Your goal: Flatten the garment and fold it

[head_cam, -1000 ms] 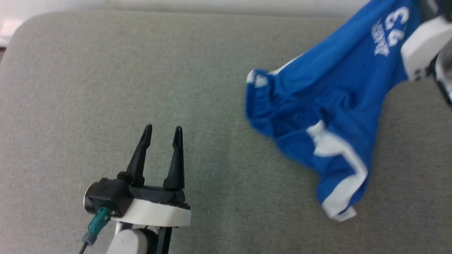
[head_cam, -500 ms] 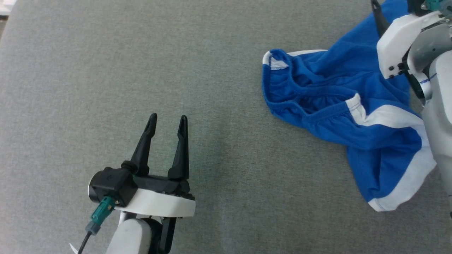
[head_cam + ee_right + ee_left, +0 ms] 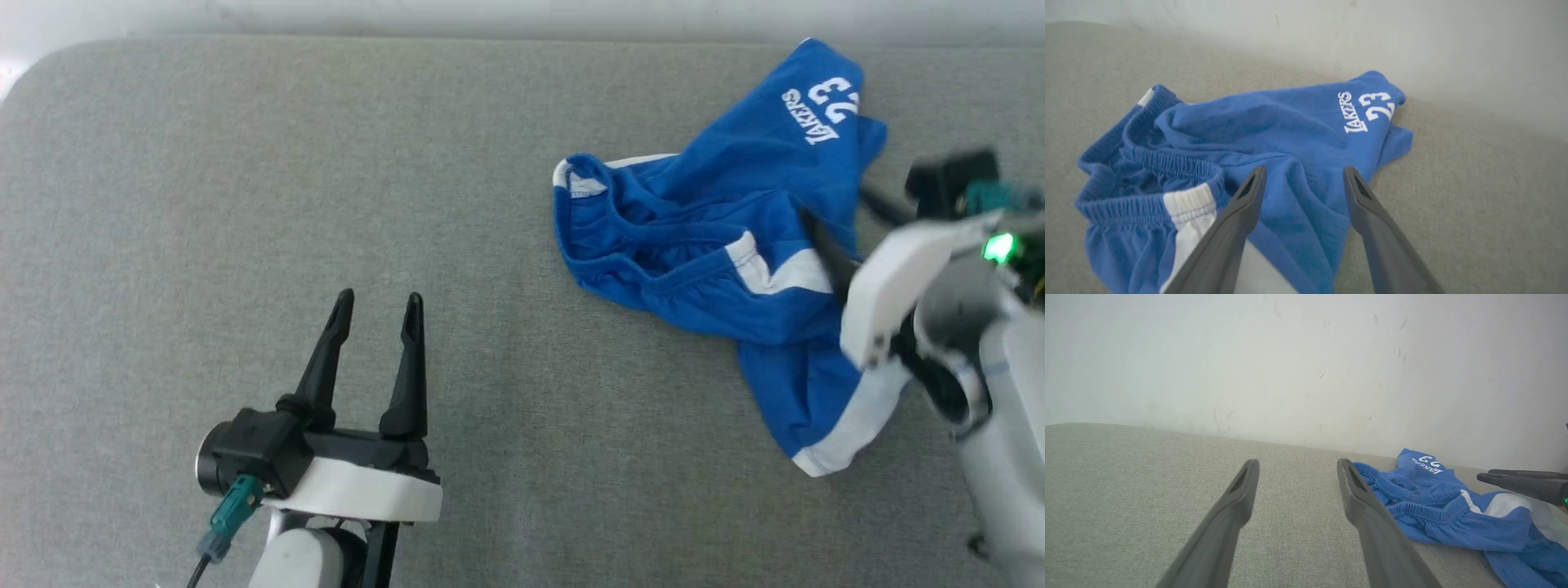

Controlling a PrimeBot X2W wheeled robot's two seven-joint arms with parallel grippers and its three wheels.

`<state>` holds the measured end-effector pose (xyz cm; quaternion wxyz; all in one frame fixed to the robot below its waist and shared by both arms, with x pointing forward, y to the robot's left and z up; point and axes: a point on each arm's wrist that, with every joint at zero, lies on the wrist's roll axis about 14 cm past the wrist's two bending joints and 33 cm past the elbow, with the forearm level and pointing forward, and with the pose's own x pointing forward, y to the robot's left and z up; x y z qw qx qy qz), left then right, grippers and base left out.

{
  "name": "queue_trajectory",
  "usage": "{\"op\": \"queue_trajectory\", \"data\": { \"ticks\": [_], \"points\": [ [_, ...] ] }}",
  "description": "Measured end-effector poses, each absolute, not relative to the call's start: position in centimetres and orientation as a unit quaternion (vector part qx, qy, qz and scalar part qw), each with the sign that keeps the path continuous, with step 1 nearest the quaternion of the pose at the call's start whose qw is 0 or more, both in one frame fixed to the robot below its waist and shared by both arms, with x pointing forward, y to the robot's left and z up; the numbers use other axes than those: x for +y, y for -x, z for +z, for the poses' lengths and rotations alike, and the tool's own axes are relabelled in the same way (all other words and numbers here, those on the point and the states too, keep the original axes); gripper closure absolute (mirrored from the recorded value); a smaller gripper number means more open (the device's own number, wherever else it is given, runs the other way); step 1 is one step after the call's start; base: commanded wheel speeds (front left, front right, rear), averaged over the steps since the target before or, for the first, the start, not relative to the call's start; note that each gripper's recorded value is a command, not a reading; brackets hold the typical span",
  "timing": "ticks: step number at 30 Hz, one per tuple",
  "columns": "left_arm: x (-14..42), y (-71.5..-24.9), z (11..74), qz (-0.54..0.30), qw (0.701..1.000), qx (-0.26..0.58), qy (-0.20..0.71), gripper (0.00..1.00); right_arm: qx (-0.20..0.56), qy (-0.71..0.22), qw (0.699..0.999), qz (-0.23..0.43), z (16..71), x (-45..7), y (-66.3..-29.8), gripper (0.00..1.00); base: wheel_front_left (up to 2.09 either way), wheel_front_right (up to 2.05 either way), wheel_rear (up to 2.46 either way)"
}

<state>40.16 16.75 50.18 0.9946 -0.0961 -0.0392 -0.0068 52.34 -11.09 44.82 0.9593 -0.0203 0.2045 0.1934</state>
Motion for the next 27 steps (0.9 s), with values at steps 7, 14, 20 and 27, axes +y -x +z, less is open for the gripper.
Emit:
{"op": "queue_trajectory", "data": {
  "ticks": [7,14,20,27],
  "points": [
    [16.5,-39.9,50.4,-0.013,0.994,-0.041,0.098,0.0,0.27,0.036,0.938,0.215,43.0,-12.0,-47.8,0.0,0.0,0.0,0.0],
    [16.9,-39.6,49.8,-0.008,0.995,-0.033,0.095,0.0,0.307,0.05,0.918,0.246,41.5,-10.1,-46.7,0.88,0.0,0.0,0.0],
    [17.2,-39.3,49.6,-0.003,0.995,-0.028,0.093,0.0,0.283,0.053,0.924,0.254,42.9,-9.1,-47.0,1.0,0.0,0.0,0.0],
    [17.2,-38.7,50.9,-0.004,0.995,-0.045,0.094,0.0,0.164,0.052,0.942,0.288,50.0,-6.1,-47.4,1.0,0.0,0.0,0.0]
  ]
}}
